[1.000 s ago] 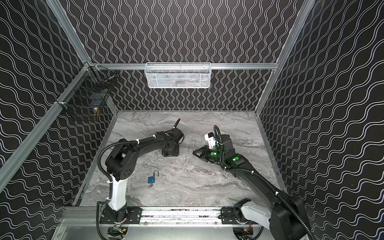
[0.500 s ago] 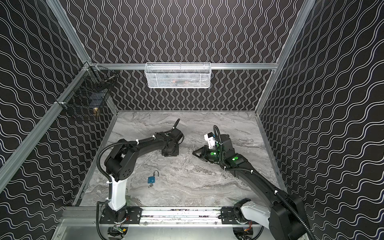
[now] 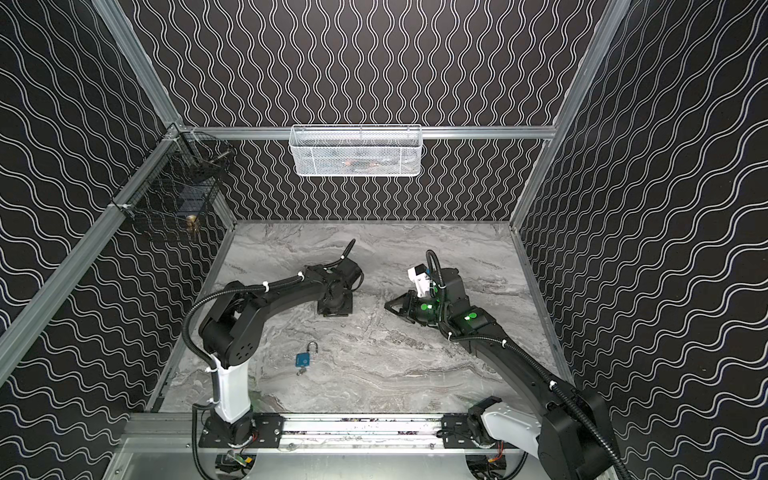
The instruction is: Unlock with the key
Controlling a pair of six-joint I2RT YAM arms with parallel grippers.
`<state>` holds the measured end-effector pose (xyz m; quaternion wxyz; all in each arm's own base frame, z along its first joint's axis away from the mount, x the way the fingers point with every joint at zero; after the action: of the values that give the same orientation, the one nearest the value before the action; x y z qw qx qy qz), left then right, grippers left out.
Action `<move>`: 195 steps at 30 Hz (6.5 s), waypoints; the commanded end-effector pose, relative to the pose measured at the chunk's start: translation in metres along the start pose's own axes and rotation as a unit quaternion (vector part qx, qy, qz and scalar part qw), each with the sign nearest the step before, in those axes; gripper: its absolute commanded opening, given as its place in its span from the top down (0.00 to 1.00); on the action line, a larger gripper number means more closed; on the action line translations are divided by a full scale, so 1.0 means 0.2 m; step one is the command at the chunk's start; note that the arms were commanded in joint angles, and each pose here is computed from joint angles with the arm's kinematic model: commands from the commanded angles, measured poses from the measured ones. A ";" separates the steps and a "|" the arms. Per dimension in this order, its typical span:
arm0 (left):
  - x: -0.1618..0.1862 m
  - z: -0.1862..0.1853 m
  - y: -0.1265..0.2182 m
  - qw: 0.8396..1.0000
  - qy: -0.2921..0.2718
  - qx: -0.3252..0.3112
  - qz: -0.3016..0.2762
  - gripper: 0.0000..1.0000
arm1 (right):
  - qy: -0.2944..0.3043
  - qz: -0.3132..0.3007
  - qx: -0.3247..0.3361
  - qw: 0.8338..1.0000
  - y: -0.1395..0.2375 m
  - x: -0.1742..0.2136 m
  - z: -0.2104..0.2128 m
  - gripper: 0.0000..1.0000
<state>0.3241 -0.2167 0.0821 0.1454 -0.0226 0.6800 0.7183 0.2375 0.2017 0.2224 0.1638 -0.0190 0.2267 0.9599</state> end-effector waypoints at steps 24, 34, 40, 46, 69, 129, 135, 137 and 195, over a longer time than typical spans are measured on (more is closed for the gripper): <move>0.22 -0.10 0.62 0.970 0.148 0.132 -0.140 0.77 | 0.005 -0.022 0.031 0.999 -0.19 0.33 -0.07 1.00; 0.29 -0.08 0.75 0.954 0.202 0.147 -0.168 0.78 | -0.003 -0.078 0.002 0.997 -0.32 0.43 0.00 1.00; 0.31 -0.07 0.78 0.948 0.221 0.153 -0.173 0.79 | 0.005 -0.103 -0.014 0.995 -0.35 0.46 0.04 1.00; 0.31 -0.07 0.82 0.940 0.235 0.171 -0.176 0.79 | 0.027 -0.108 -0.009 0.994 -0.41 0.50 0.09 1.00; 0.33 -0.01 0.86 0.940 0.234 0.161 -0.190 0.82 | 0.052 -0.126 -0.024 0.990 -0.50 0.52 0.19 1.00; 0.39 -0.14 0.89 0.926 0.242 0.241 -0.163 0.89 | 0.116 -0.183 -0.010 0.976 -0.41 0.41 0.32 1.00; 0.39 -0.11 0.88 0.938 0.226 0.199 -0.171 0.89 | 0.141 -0.178 -0.008 0.974 -0.39 0.40 0.38 1.00; 0.40 -0.08 0.88 0.940 0.226 0.186 -0.175 0.89 | 0.135 -0.169 -0.024 0.976 -0.37 0.40 0.38 1.00; 0.35 -0.01 1.01 0.906 0.281 0.214 -0.234 0.90 | 0.061 -0.140 -0.053 0.987 -0.34 0.44 0.37 0.82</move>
<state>0.2038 -0.2149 0.2564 0.1035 -0.3385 0.8097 0.4681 0.1754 0.3171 0.2408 0.2702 -0.1267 0.1963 0.9340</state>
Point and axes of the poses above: each gripper's point midway between its finger pads, its own y axis back along the fingers, its own z axis along the line the jaws close on, x = y × z, the point moved 5 cm from there along y, back along the fingers, and after that the axes turned 13 degrees about -y, right-handed, at the moved point
